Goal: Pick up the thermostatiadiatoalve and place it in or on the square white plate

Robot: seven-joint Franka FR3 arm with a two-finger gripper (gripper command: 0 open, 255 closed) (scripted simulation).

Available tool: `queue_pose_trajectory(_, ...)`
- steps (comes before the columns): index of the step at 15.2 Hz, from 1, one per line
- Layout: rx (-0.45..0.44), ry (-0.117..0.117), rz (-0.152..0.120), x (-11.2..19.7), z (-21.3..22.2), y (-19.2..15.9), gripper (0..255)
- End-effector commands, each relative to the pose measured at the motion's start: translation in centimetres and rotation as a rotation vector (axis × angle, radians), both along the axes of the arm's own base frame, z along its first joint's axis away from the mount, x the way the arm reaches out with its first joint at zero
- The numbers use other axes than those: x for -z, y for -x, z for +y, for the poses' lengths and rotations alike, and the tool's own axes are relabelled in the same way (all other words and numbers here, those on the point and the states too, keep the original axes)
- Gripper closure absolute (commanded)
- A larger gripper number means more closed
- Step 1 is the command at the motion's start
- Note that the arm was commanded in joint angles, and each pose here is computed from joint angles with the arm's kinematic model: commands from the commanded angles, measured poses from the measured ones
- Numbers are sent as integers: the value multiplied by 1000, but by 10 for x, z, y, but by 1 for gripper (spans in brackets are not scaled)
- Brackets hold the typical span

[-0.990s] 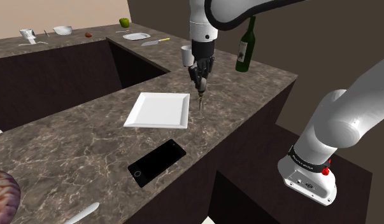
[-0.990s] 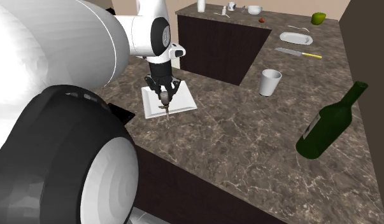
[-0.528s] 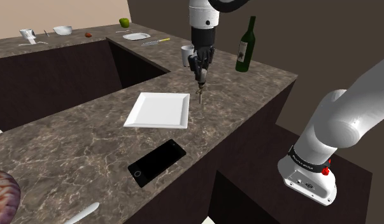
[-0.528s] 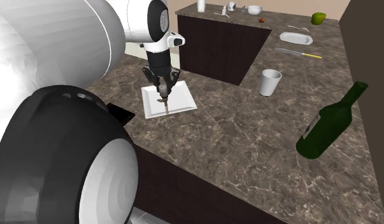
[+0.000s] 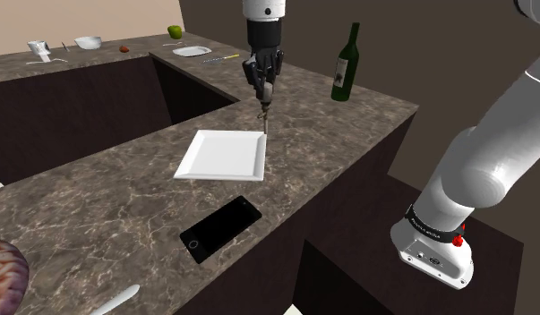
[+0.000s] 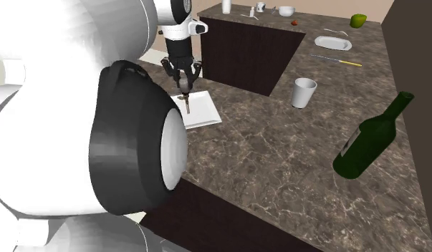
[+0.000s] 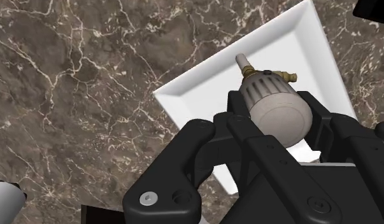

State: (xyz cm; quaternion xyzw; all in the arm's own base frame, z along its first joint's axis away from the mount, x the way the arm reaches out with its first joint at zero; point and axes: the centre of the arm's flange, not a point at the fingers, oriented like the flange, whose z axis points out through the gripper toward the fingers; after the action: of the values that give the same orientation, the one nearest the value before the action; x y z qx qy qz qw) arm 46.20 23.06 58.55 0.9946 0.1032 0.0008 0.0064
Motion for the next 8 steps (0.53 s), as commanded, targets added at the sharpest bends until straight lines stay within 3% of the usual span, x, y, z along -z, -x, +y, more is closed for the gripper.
queue_pose_trajectory(1, 1, -1, 0, -8, 14, -19, 255)
queue_pose_trajectory(8, 1, -1, 0, -36, 61, -94, 255)
